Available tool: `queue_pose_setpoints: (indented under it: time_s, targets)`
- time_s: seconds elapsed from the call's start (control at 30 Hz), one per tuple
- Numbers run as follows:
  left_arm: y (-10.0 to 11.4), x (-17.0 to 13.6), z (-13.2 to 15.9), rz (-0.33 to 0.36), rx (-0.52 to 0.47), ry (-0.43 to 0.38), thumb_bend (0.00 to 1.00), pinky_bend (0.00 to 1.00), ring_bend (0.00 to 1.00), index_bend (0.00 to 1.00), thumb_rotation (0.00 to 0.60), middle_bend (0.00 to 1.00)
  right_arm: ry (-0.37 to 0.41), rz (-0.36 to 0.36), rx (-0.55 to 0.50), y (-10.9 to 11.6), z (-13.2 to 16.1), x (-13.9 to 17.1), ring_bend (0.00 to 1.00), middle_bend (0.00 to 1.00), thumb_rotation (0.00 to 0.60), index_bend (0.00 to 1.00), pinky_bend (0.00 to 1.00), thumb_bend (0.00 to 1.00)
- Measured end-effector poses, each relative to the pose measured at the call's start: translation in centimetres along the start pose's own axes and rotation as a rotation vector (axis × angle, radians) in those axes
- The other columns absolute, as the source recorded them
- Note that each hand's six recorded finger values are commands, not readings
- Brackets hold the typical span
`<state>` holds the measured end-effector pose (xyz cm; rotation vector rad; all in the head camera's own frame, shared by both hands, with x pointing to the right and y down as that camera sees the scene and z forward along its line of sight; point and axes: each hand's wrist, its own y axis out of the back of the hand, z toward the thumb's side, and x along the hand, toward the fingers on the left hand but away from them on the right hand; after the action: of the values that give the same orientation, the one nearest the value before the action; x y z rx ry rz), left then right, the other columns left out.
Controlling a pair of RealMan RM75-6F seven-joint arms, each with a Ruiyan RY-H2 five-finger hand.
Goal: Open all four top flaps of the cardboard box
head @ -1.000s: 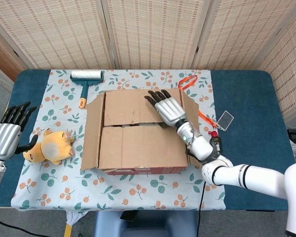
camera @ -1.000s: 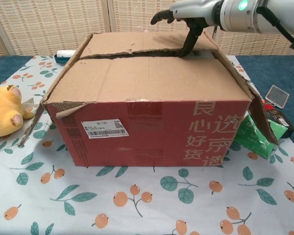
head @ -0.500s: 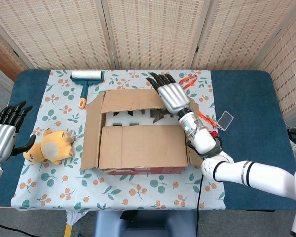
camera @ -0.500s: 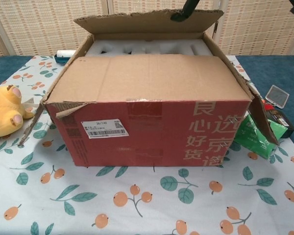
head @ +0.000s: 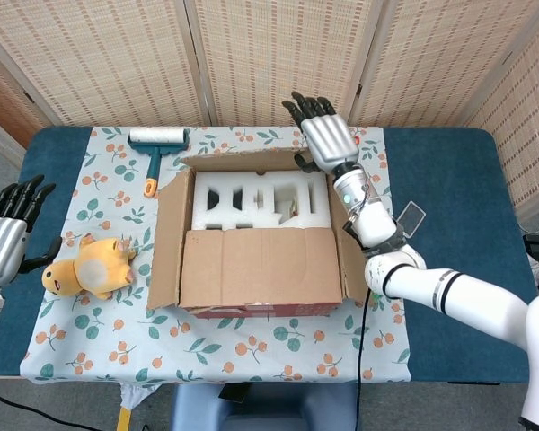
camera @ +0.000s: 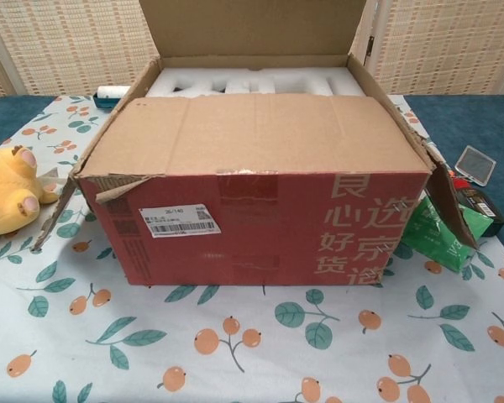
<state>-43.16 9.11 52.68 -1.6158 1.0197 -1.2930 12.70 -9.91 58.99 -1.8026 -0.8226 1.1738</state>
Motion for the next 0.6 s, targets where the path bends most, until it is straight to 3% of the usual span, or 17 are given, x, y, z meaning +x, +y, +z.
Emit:
queue_pose_setpoints:
  time_s: [0.27, 0.6]
  targets:
    - [-0.6, 0.5, -0.9, -0.016, 0.004, 0.011, 0.46, 0.0, 0.0, 0.0, 0.6, 0.0, -0.061, -0.05, 0.012, 1.4, -2.4, -3.0, 0.0, 0.0, 0.6, 0.0, 0.0, 0.41]
    - [-1.7, 1.5, -1.2, -0.06, 0.042, 0.012, 0.46, 0.0, 0.0, 0.0, 0.6, 0.0, -0.166, -0.025, -0.015, -0.9, -7.3, -5.6, 0.0, 0.0, 0.6, 0.0, 0.0, 0.41]
